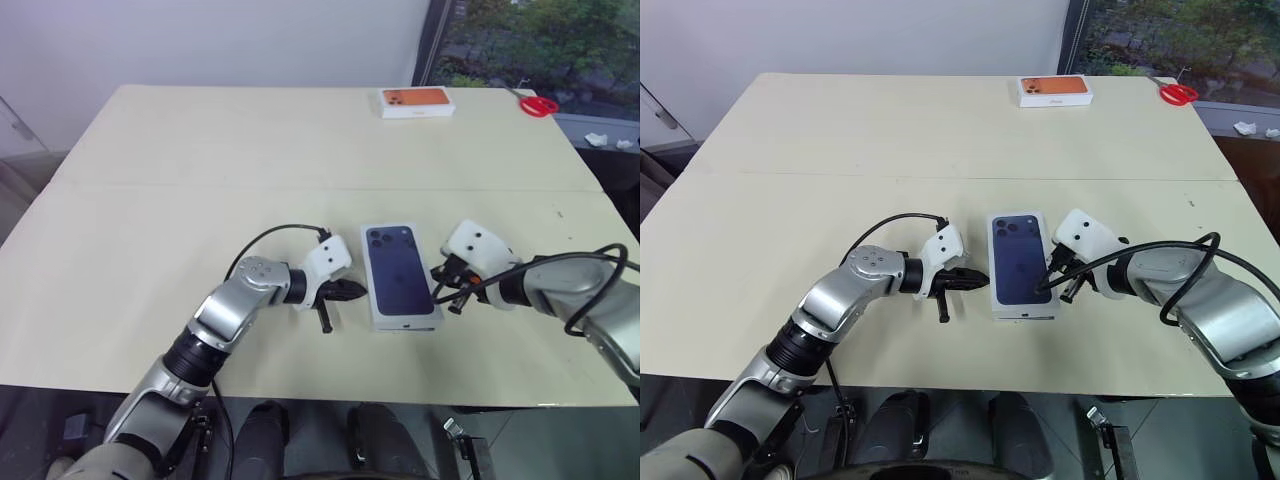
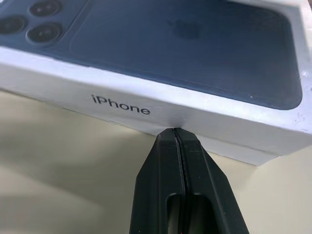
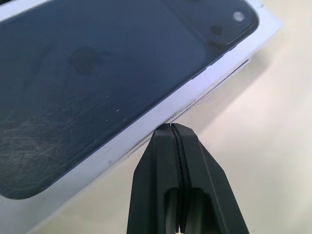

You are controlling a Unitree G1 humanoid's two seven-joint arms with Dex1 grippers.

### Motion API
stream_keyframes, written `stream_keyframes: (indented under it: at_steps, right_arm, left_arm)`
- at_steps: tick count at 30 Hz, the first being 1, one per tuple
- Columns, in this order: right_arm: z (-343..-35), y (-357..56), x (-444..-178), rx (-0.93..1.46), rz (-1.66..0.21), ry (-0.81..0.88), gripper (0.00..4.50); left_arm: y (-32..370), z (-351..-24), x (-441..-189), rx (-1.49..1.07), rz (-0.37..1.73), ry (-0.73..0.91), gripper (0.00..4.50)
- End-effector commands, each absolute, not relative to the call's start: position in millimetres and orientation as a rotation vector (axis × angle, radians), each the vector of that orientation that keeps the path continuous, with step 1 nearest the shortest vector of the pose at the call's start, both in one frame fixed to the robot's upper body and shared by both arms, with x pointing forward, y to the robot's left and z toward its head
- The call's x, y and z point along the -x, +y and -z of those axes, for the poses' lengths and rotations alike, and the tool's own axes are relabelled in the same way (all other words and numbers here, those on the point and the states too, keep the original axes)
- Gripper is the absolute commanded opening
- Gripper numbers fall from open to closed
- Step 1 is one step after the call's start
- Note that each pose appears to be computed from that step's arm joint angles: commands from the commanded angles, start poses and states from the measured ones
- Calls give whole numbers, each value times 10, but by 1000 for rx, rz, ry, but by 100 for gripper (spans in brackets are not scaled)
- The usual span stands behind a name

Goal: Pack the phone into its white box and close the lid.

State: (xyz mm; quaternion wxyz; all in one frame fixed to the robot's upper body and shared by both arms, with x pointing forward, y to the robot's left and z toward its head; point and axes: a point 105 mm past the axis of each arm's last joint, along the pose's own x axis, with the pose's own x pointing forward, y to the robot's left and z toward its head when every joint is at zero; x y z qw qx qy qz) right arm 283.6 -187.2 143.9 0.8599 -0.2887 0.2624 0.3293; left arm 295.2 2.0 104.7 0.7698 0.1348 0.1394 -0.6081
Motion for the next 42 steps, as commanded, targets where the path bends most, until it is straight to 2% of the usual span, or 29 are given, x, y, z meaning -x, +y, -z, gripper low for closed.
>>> stream_keyframes:
  at_steps: [1, 31, 42]
  right_arm:
    - [-1490, -1709, -2729, 634, -776, 512, 3]
    - [-1424, -1722, -2785, 659, -745, 504, 3]
    - [-1396, -1737, -2703, 666, -764, 527, 3]
  left_arm:
    - [-140, -1253, -2823, -291, 1396, 202, 0]
    - [-55, -1177, -2880, -323, 1365, 239, 0]
    - [-39, -1172, -2899, -317, 1362, 241, 0]
